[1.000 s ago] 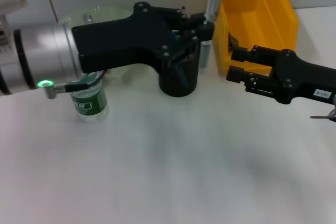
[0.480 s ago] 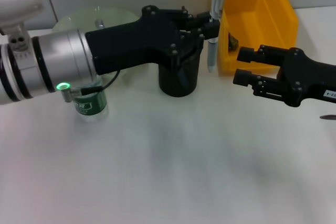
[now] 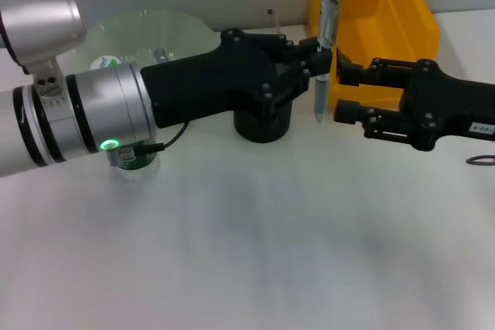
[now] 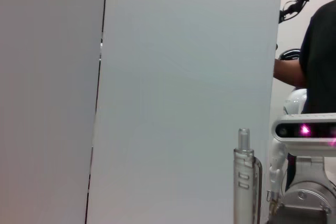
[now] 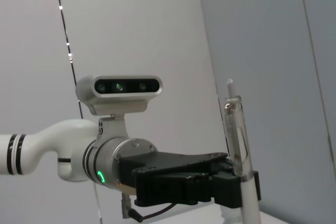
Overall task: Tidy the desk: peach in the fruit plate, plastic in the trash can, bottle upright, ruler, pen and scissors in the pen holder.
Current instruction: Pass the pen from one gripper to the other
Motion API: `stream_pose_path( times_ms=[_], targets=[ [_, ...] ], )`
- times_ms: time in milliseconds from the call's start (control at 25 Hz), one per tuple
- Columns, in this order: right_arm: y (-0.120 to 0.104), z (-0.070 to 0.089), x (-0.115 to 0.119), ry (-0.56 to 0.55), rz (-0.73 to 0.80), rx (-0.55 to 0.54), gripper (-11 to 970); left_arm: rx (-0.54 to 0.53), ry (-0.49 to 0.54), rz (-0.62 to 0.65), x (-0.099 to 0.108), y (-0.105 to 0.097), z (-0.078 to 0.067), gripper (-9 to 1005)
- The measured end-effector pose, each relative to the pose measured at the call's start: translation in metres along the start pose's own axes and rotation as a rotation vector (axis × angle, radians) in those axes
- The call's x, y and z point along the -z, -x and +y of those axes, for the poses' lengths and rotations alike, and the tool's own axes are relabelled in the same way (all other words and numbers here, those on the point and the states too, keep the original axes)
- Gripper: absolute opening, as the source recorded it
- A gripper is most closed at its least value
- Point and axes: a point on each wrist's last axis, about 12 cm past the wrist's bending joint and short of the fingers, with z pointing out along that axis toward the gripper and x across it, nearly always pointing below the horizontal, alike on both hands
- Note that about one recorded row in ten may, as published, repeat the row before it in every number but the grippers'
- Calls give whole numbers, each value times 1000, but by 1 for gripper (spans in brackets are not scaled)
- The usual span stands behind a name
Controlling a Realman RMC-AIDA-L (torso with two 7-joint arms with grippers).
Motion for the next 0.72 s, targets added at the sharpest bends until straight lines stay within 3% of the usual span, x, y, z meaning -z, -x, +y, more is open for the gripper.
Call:
stream_pose_path(
  times_ms=[720],
  targets=[
    [10, -10, -20, 47, 74, 14, 596, -8, -20, 20, -4, -4, -4, 137]
  ],
)
